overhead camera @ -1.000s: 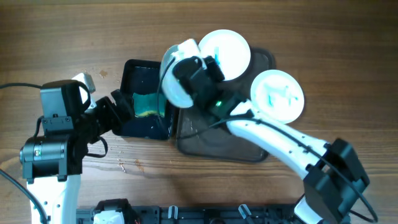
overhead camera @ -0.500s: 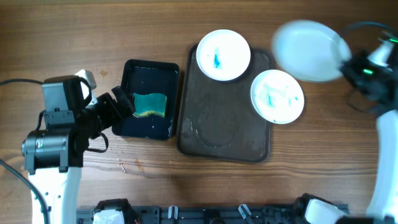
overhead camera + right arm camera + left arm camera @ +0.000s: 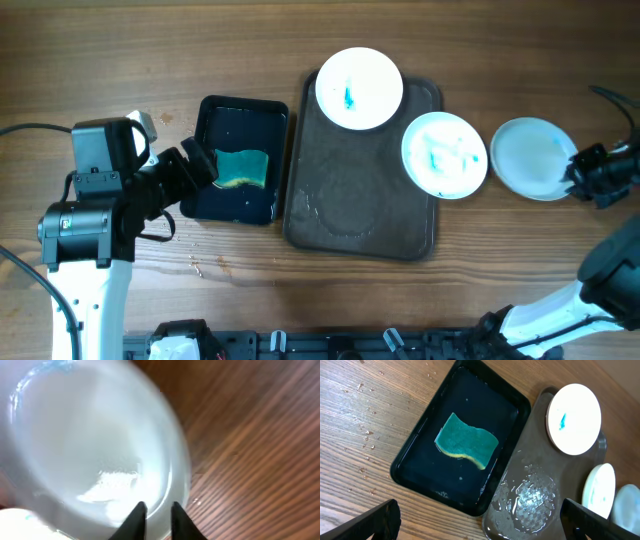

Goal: Clean dirty plates on tray and stack at the side

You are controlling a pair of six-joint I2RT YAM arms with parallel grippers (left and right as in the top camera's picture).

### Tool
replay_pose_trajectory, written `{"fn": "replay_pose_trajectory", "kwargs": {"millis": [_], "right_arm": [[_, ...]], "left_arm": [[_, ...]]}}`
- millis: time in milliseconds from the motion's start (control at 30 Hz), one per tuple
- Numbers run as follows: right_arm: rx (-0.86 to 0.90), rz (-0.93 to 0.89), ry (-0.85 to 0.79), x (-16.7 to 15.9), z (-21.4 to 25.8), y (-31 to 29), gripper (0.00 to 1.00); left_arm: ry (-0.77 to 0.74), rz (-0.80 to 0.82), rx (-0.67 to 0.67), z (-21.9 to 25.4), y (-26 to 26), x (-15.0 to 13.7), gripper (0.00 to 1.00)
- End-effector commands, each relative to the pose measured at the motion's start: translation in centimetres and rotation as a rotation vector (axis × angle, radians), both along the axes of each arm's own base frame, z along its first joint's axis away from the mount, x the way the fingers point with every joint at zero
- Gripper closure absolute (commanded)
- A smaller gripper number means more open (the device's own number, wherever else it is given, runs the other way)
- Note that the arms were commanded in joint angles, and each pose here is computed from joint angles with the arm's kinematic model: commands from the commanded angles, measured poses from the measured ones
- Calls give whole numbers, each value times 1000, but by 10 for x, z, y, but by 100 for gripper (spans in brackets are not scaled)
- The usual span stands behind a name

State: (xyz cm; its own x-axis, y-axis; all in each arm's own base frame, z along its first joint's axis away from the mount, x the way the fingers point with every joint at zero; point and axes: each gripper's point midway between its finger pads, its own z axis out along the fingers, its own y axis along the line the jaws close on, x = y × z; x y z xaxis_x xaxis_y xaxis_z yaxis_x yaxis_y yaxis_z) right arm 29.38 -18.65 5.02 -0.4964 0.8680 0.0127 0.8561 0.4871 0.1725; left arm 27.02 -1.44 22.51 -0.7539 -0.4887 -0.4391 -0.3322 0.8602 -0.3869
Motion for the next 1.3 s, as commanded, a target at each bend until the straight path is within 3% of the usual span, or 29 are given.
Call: {"fn": "replay_pose_trajectory", "kwargs": {"millis": [0,100,133,233,333,433,500,533,567,600,733,867,967,1267], "right_arm": [[-26,144,2,8,-1,15,70],[61,410,-157,35,14,60,59],[101,519,-204,41,19,83,50],[163,629,-101,21,8,124,33],[94,550,51,-1,-24,129,33],[101,523,19,-3,-45,135,33],[130,527,-34,-3,-57,144,37],[154,529,-65,-4,-65,151,74],[153,531,-67,-4,-65,151,89],[156,532,-73,-2,-63,152,96],[131,558,-134,5,-44,156,96],[40,676,-285,17,11,180,96],[-40,777,-306,12,33,205,96],[-69,847,-163,-4,-29,292,96]], "left_arm": [[-15,-3,-1,6,1,2,0],[-15,-3,-1,6,1,2,0],[-16,-3,-1,6,1,2,0],[-10,-3,-2,5,1,1,0],[-4,-4,-2,4,1,0,0],[-4,-3,-2,4,1,0,0],[-4,-4,-2,4,1,0,0],[-4,-4,-2,4,1,0,0],[-4,-4,-2,4,1,0,0],[-4,-3,-2,4,1,0,0],[-4,-3,-2,4,1,0,0],[-1,-3,-2,3,1,0,0],[2,-4,-3,3,1,1,0],[49,-75,-74,-8,-15,6,0]]}}
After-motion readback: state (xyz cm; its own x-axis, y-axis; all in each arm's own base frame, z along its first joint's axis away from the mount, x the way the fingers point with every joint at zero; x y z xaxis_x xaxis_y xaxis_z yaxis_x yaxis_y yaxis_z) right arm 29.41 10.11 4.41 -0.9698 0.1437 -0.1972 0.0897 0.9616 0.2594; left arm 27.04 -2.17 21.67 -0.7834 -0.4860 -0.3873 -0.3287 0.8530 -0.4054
